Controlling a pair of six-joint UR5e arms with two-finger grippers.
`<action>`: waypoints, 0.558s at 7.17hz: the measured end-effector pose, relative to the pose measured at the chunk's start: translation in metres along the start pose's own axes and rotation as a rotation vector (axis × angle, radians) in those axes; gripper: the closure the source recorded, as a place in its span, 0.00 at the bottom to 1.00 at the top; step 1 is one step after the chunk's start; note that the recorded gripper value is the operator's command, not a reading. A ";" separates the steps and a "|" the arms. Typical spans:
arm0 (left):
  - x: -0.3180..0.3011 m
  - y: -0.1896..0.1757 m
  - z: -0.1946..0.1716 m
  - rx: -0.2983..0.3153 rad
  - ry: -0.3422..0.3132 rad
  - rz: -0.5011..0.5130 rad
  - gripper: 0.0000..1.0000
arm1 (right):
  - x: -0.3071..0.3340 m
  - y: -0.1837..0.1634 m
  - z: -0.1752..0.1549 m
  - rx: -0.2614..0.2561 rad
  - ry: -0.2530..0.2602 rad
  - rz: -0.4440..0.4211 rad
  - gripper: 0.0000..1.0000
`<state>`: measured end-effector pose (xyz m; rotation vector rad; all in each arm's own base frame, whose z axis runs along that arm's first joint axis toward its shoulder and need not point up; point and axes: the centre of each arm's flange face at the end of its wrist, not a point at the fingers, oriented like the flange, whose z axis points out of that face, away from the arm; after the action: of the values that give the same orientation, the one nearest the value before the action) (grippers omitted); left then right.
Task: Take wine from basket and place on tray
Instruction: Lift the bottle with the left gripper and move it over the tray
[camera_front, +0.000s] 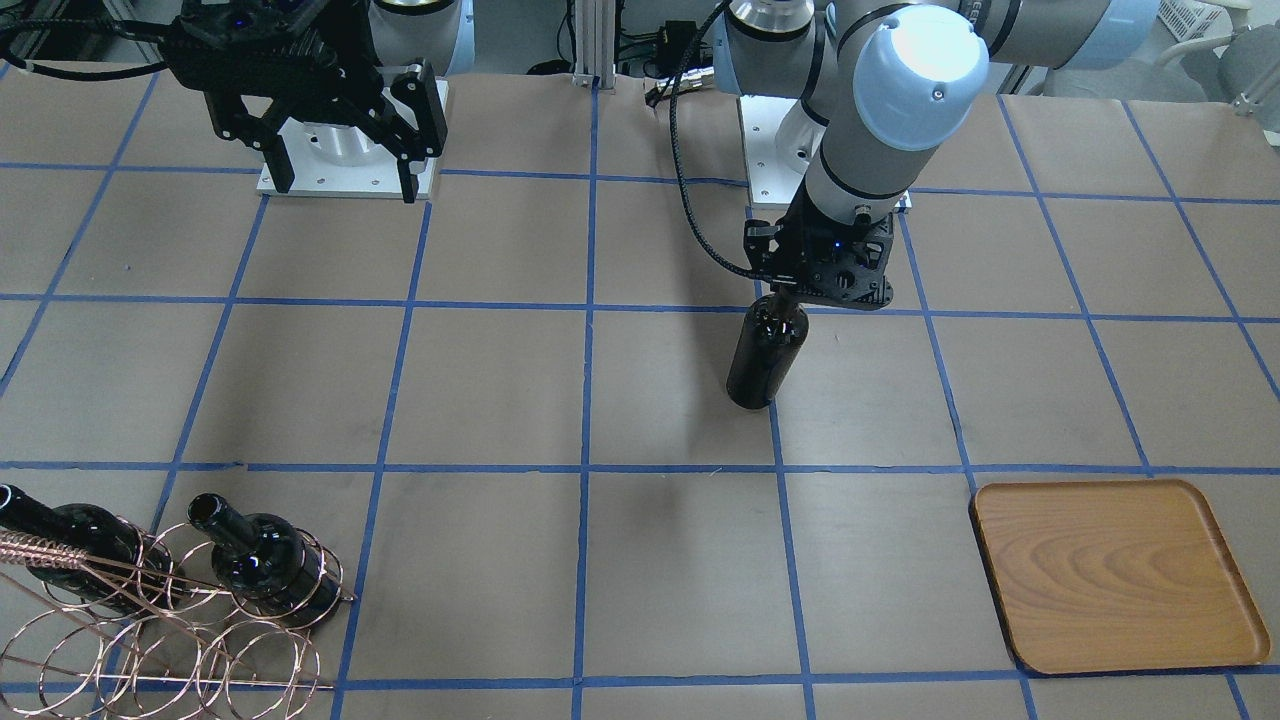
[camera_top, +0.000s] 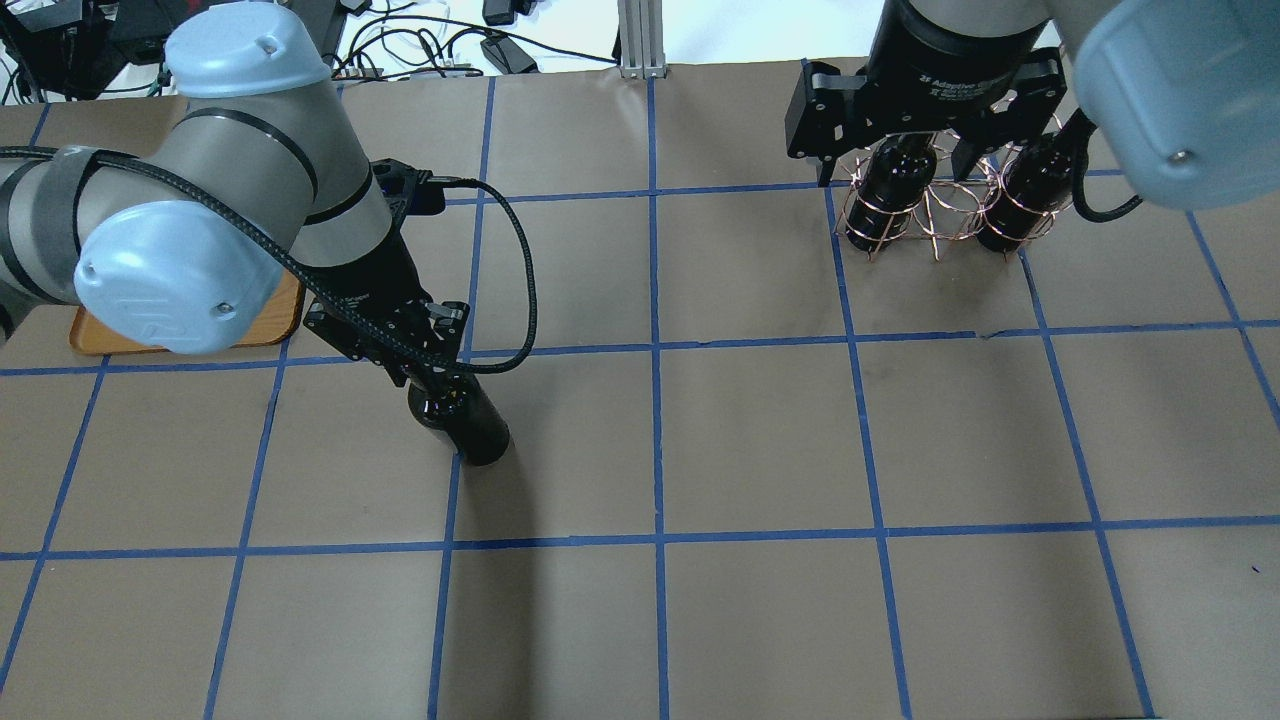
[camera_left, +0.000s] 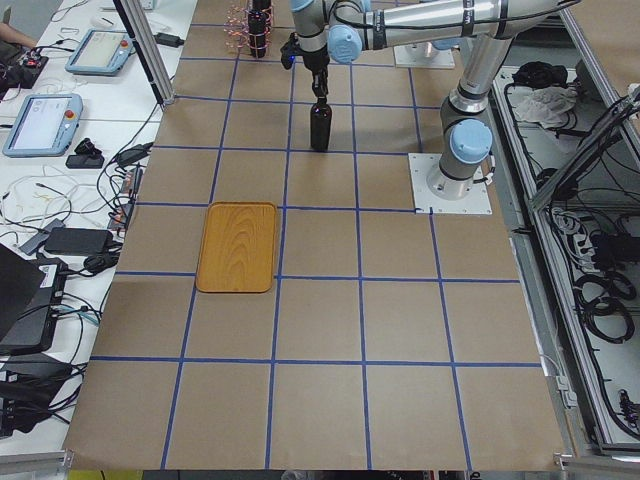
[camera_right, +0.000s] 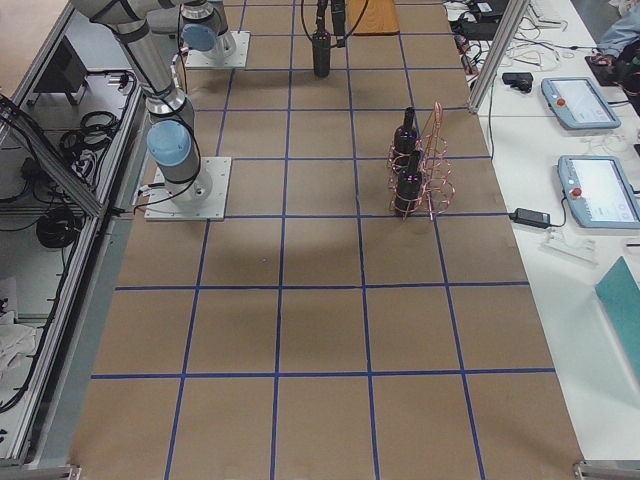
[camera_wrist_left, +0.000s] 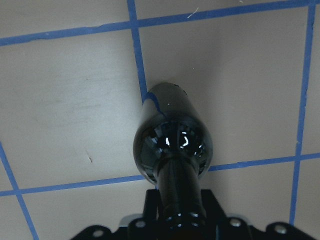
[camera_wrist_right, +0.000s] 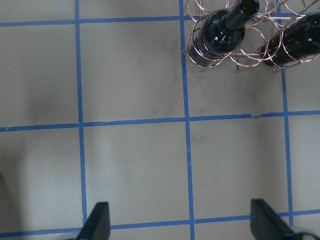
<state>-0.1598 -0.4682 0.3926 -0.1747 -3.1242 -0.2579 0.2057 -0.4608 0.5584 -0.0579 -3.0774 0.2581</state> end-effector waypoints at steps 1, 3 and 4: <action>-0.007 -0.007 -0.022 0.043 -0.017 -0.001 1.00 | 0.000 0.000 0.000 0.000 0.000 0.000 0.00; -0.040 -0.032 -0.066 0.116 -0.042 0.022 1.00 | 0.000 0.000 0.000 0.001 -0.001 0.000 0.00; -0.077 -0.047 -0.081 0.134 -0.048 0.052 1.00 | 0.001 0.000 0.000 0.001 0.000 -0.002 0.00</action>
<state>-0.0891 -0.5364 0.4640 -0.2640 -3.1647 -0.0439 0.2051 -0.4612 0.5586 -0.0552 -3.0776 0.2595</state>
